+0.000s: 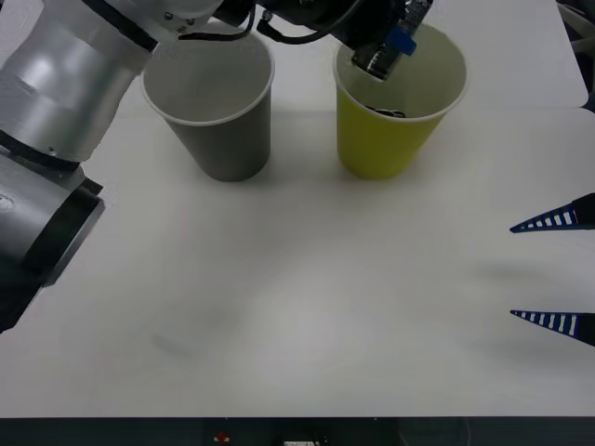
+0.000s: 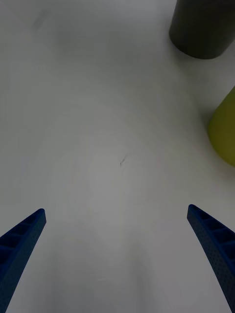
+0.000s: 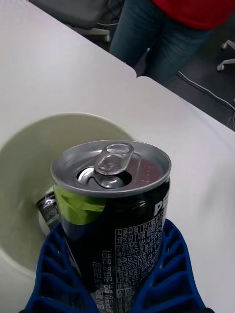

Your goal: Put the can into the green bin and the plastic bottle into the gray bin

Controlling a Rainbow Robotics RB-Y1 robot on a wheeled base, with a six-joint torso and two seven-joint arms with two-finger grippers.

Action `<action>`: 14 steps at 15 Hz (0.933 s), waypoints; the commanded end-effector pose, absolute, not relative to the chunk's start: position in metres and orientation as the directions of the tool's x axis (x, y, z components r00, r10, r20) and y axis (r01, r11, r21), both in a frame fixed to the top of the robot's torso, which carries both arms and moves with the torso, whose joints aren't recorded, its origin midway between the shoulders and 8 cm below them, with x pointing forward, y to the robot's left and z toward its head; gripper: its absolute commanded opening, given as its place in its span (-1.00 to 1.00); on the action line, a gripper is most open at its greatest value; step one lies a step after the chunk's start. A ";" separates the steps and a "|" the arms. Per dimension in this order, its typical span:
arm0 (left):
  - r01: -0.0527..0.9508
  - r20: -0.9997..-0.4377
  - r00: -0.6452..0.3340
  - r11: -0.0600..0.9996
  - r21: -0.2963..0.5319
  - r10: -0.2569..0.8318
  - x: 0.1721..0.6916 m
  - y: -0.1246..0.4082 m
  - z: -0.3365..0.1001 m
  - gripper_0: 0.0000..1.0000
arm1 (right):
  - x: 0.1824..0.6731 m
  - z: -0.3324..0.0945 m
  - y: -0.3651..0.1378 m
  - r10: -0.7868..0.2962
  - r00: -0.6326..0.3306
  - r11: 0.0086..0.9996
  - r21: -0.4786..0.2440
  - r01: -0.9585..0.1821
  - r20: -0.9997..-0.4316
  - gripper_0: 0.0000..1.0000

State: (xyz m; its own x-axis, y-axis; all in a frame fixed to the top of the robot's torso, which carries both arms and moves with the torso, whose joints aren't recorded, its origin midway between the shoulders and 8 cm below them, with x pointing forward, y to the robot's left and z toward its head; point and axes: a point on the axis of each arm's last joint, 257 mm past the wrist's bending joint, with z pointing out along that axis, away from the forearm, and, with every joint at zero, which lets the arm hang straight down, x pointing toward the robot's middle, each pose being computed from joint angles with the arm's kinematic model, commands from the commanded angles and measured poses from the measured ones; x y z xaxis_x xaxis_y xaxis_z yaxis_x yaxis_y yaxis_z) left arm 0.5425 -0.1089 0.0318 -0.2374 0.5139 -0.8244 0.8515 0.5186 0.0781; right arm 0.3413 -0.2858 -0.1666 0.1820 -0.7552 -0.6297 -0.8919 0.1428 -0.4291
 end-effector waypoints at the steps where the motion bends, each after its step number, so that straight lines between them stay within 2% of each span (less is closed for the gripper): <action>1: 0.841 -0.829 -0.216 0.529 0.110 0.516 0.559 -0.132 0.026 -1.00 | 0.341 -0.167 -0.286 -0.755 0.182 0.143 -0.429 -0.892 -0.630 1.00; 6: 0.821 -0.849 -0.158 0.545 0.171 0.505 0.592 -0.148 0.005 -1.00 | 0.341 -0.167 -0.286 -0.755 0.182 0.143 -0.429 -0.892 -0.630 1.00; 10: 0.818 -0.856 -0.148 0.547 0.176 0.496 0.596 -0.150 0.006 -0.99 | 0.341 -0.167 -0.286 -0.755 0.182 0.143 -0.429 -0.892 -0.630 1.00; 11: 0.818 -0.853 -0.144 0.545 0.183 0.502 0.596 -0.149 0.006 -0.74 | 0.341 -0.167 -0.286 -0.755 0.182 0.143 -0.429 -0.892 -0.630 1.00; 12: 0.818 -0.851 -0.141 0.544 0.188 0.505 0.597 -0.148 0.006 -0.28 | 0.341 -0.167 -0.286 -0.755 0.182 0.143 -0.429 -0.892 -0.630 1.00; 14: 0.821 -0.838 -0.129 0.532 0.210 0.530 0.596 -0.145 0.003 0.94 | 0.341 -0.167 -0.286 -0.755 0.182 0.143 -0.429 -0.892 -0.630 1.00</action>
